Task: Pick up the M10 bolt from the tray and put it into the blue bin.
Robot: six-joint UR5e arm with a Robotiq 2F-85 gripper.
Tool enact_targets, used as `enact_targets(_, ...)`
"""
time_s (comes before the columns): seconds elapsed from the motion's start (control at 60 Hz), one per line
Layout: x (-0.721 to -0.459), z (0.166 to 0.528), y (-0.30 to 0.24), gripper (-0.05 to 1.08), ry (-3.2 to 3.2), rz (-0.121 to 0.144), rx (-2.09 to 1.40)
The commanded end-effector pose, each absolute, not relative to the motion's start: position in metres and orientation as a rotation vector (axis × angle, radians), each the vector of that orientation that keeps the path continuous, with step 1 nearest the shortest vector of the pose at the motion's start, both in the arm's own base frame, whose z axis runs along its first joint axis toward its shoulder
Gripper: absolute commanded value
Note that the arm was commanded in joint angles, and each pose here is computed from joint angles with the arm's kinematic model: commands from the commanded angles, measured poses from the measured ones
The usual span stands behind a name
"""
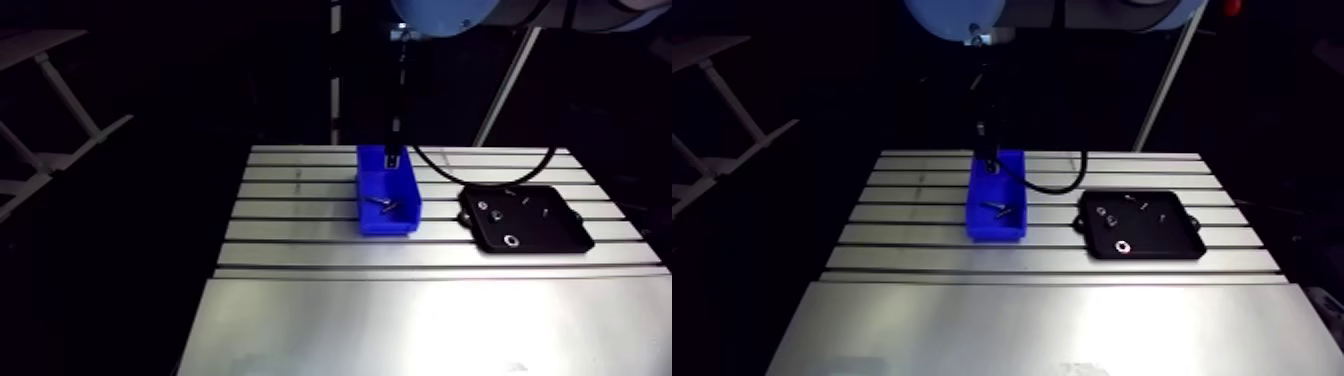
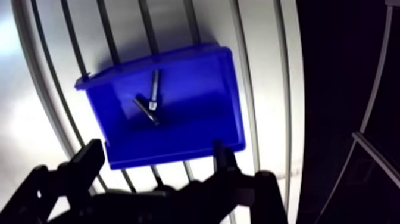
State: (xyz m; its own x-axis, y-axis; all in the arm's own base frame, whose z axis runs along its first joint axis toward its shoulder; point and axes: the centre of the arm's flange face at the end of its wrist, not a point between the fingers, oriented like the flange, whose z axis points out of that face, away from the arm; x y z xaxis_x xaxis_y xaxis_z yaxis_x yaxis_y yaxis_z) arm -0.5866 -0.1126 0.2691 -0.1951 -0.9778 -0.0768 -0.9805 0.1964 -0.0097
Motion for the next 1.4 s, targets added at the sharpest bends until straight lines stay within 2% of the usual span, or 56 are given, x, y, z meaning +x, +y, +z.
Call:
enact_targets(0.017, -0.577, 0.317, -0.116, 0.01, 2.491, 0.054, -1.793)
enact_targets(0.133, -0.574, 0.347, -0.118, 0.01, 2.593, 0.044, -1.668)
enact_targets(0.167, -0.57, 0.371, -0.122, 0.01, 2.674, 0.036, -1.566)
enact_targets(0.2, -0.57, 0.371, -0.122, 0.01, 2.674, 0.036, -1.566)
enact_targets(0.233, -0.57, 0.39, -0.124, 0.01, 2.748, 0.023, -1.457)
enact_targets(0.283, -0.57, 0.399, -0.124, 0.01, 2.779, 0.022, -1.402)
enact_targets(0.4, -0.574, 0.431, -0.122, 0.01, 2.915, 0.047, -1.156)
enact_targets(0.483, -0.577, 0.451, -0.117, 0.01, 3.004, 0.054, -0.947)
enact_targets(0.767, -0.565, 0.479, -0.106, 0.01, 3.057, 0.041, -0.502)
enact_targets(0.867, -0.564, 0.484, -0.065, 0.01, 3.044, 0.025, -0.28)
enact_targets(0.967, -0.557, 0.5, -0.033, 0.01, 3.058, 0.022, -0.146)
enact_targets(1.15, -0.543, 0.515, -0.01, 0.01, 3.059, 0.003, -0.027)
enact_targets(1.4, -0.538, 0.514, -0.007, 0.01, 3.05, 0.006, 0.047)
